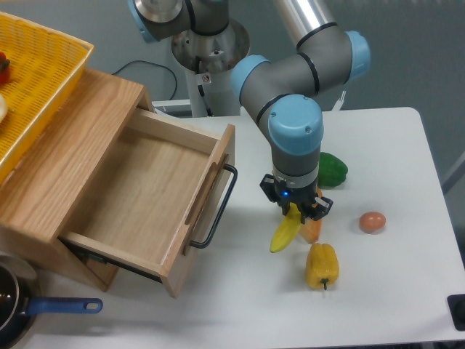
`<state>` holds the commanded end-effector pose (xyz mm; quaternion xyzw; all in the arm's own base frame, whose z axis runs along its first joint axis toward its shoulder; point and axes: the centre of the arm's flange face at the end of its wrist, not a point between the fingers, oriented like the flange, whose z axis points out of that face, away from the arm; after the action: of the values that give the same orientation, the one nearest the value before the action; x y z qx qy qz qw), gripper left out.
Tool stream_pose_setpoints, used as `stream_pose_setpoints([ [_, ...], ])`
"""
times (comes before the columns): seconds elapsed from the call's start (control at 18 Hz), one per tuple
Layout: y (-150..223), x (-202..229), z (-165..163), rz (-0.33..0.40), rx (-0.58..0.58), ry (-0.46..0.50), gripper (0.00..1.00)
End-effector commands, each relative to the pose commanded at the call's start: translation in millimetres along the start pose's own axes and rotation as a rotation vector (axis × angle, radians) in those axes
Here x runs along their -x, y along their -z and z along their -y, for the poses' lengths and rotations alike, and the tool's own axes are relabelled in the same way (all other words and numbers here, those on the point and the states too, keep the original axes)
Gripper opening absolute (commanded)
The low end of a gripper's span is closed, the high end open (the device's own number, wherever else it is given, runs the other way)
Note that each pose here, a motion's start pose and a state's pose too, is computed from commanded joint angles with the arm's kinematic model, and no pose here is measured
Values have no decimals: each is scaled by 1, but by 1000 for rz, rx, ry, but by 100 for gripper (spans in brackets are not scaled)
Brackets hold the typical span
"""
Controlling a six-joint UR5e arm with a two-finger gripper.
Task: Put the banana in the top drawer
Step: 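Lower the gripper onto the yellow banana and close on it, then lift the banana up off the table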
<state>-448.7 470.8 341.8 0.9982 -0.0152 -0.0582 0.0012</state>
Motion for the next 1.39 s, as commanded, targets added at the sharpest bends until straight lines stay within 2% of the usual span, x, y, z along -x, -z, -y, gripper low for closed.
stream_pose_setpoints([
  [0.61, 8, 2, -4, 8, 6, 12, 40],
  [1.39, 49, 3, -34, 27, 88, 42, 40],
])
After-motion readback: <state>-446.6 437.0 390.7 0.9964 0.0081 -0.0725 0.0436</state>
